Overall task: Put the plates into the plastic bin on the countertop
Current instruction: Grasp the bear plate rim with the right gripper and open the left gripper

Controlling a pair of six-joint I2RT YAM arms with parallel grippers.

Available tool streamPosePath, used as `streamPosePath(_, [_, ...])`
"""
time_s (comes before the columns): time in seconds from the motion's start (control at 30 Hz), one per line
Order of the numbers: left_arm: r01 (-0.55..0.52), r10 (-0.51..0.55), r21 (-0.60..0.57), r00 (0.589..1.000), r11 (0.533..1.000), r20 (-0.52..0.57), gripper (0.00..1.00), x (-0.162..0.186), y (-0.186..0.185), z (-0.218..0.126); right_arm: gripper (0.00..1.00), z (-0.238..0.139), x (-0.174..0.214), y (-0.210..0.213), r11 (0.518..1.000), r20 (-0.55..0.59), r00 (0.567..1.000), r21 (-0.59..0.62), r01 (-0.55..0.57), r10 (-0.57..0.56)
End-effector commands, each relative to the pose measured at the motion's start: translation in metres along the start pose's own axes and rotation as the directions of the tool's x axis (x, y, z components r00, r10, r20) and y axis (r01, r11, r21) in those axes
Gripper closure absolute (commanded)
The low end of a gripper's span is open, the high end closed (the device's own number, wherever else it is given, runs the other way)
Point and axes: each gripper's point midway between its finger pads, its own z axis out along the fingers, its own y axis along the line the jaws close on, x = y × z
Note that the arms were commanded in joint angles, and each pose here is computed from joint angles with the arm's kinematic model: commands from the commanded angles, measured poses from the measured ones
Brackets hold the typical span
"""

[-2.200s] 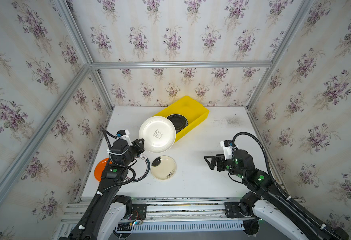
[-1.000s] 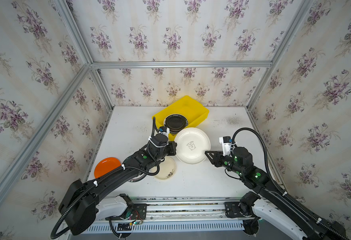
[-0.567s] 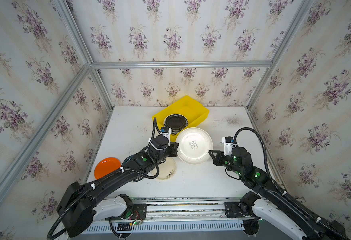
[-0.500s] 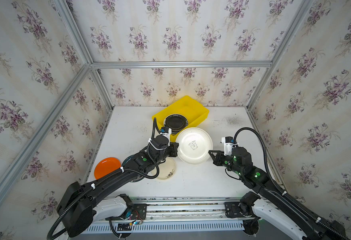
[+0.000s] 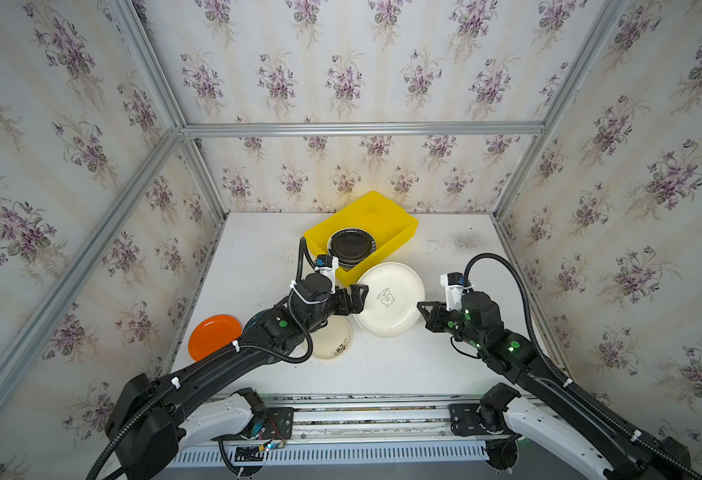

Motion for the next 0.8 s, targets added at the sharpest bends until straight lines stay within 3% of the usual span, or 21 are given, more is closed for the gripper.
streamPosePath(0.0, [-0.008,0.010,-0.021,0.997,1.000,0.077,0.00,-0.015,0.004,-0.009,1.00,0.003,-0.016,0.009,1.000,0.030,0.999,-0.003,0.029,-0.029])
streamPosePath(0.4, [-0.015,0.026,-0.062,0.984,0.998,0.178,0.00,-0.022,0.023,-0.039,1.00,0.047,-0.050,0.015,0.991,0.008,0.993,0.073,0.114,-0.115])
streamPosePath(0.5, [-0.020,0.031,-0.065,0.983,0.998,0.179,0.00,-0.019,0.026,-0.042,1.00,0.059,-0.066,0.004,0.988,0.003,0.996,0.122,0.091,-0.092])
streamPosePath(0.77, [-0.037,0.056,-0.103,0.982,0.994,0.182,0.00,-0.015,0.039,-0.049,1.00,0.089,-0.084,0.013,0.991,-0.008,0.995,0.099,0.096,-0.095])
